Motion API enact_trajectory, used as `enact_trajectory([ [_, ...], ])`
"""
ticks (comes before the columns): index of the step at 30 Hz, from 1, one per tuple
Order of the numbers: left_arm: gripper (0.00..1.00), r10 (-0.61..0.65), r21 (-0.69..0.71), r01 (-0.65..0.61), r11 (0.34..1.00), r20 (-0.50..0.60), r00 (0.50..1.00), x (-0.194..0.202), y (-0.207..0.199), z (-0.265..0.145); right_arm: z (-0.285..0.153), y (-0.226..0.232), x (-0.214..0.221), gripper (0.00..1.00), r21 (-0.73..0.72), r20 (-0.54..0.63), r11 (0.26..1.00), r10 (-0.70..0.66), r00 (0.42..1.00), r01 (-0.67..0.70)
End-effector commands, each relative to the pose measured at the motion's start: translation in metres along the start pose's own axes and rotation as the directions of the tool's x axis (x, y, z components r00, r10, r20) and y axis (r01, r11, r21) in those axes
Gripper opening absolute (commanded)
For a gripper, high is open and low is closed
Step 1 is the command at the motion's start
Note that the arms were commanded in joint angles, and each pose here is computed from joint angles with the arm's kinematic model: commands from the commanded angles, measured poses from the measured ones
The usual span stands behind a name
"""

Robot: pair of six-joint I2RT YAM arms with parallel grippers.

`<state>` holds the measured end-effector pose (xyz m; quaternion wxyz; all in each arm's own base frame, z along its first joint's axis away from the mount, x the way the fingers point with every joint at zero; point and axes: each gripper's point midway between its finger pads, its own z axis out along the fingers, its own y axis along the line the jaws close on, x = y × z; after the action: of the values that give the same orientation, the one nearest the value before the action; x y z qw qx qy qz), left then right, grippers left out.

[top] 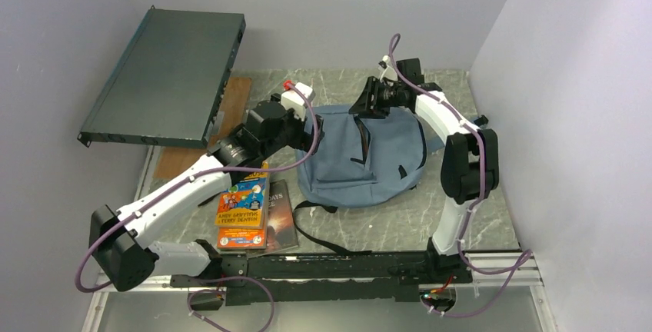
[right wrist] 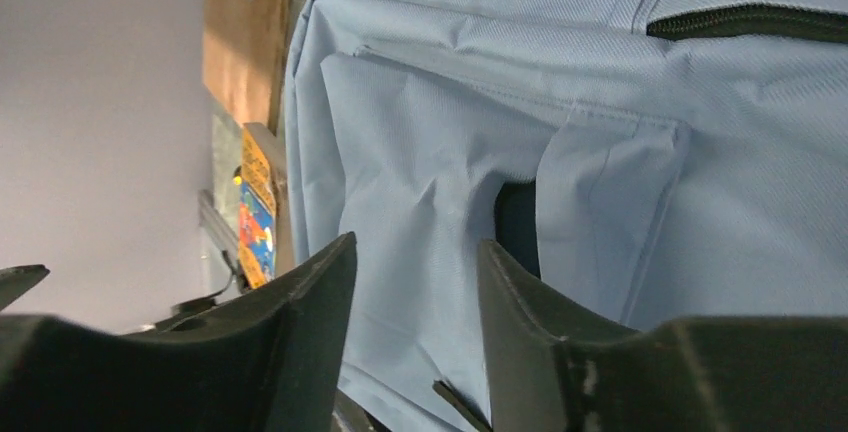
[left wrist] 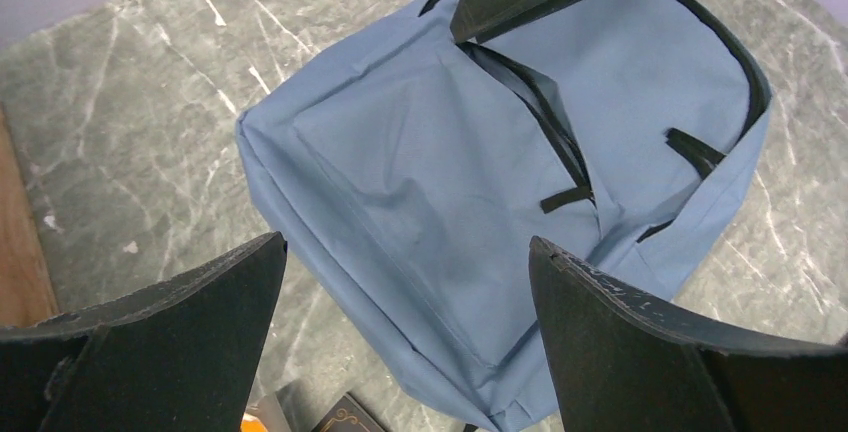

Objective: Pack the student bag
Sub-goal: Zip the student bag at the center of the board.

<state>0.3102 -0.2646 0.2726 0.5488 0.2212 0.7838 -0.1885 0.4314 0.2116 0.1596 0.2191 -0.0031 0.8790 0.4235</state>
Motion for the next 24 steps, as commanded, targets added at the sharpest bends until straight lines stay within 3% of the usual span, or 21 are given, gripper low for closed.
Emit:
enact_trajectory([
  [1, 0.96, -0.063, 0.082, 0.058, 0.995, 0.06, 0.996, -0.022, -0.017, -0.007, -0.033, 0.024, 0.004, 0.53, 0.072, 0.064, 0.982, -0.178, 0.982, 0.173],
  [6, 0.95, -0.091, 0.095, 0.082, 0.992, 0.087, 0.992, -0.025, -0.019, -0.012, -0.038, 0.03, 0.046, 0.59, 0.197, 0.059, 0.916, -0.366, 0.929, 0.349],
  [10, 0.96, -0.103, 0.092, 0.093, 0.991, 0.107, 0.989, -0.028, -0.018, -0.017, -0.039, 0.03, 0.07, 0.6, 0.362, 0.103, 0.772, -0.59, 0.801, 0.522],
  [13, 0.96, -0.112, 0.093, 0.101, 0.991, 0.128, 0.985, -0.032, -0.017, -0.023, -0.039, 0.041, 0.081, 0.59, 0.392, 0.158, 0.674, -0.72, 0.676, 0.626],
  [20, 0.98, -0.098, 0.07, 0.087, 0.994, 0.169, 0.981, -0.042, -0.013, -0.035, -0.032, 0.028, 0.1, 0.56, 0.437, 0.047, 0.481, -0.856, 0.515, 0.76],
  [24, 0.98, -0.094, 0.066, 0.084, 0.994, 0.177, 0.98, -0.045, -0.012, -0.038, -0.028, 0.017, 0.109, 0.55, 0.476, -0.021, 0.428, -0.868, 0.496, 0.768],
])
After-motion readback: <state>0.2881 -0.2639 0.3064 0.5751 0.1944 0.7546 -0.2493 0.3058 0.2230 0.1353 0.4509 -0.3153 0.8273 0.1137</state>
